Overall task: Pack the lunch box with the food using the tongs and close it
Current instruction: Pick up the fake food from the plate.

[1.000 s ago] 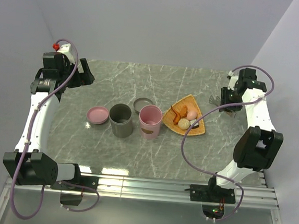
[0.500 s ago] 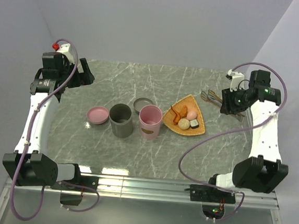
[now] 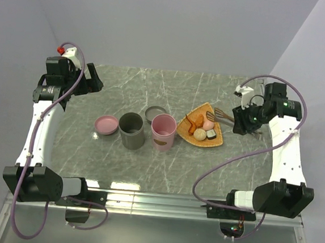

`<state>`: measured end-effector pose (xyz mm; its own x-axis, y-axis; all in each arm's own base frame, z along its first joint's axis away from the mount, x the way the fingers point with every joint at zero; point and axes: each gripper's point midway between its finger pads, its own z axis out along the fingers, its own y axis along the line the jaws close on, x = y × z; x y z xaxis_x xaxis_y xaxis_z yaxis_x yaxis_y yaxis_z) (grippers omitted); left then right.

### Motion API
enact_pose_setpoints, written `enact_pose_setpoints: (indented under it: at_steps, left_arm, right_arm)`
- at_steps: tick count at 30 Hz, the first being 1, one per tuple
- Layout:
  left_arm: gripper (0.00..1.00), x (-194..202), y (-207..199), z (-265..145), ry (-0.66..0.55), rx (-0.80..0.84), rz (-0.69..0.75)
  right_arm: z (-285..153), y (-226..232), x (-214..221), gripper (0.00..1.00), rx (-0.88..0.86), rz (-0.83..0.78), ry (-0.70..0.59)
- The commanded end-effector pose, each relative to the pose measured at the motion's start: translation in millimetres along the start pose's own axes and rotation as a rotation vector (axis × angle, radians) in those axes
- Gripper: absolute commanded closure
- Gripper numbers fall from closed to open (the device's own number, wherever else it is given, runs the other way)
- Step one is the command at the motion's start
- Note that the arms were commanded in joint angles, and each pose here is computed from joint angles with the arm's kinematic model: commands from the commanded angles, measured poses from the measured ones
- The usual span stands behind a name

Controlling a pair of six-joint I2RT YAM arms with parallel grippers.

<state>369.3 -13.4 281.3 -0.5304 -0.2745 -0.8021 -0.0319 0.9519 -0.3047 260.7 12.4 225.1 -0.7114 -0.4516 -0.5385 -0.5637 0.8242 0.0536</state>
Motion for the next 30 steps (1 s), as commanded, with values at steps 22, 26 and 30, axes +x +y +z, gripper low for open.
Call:
enact_pose_setpoints:
  at_steps: [22, 26, 30]
  left_arm:
    - [0.01, -15.4, -7.9, -7.3, -0.051, 0.024, 0.016]
    - [0.01, -14.9, -8.0, -5.3, -0.047, 0.026, 0.012]
    - [0.01, -15.2, -7.1, -4.3, -0.043, 0.022, 0.014]
  right_arm:
    - [73.3, 32.5, -39.6, 0.54, 0.008, -0.043, 0.080]
    - [80.8, 32.2, -45.4, 0.54, 0.008, -0.060, 0.089]
    - [89.6, 31.2, -48.1, 0.54, 0.012, -0.079, 0.105]
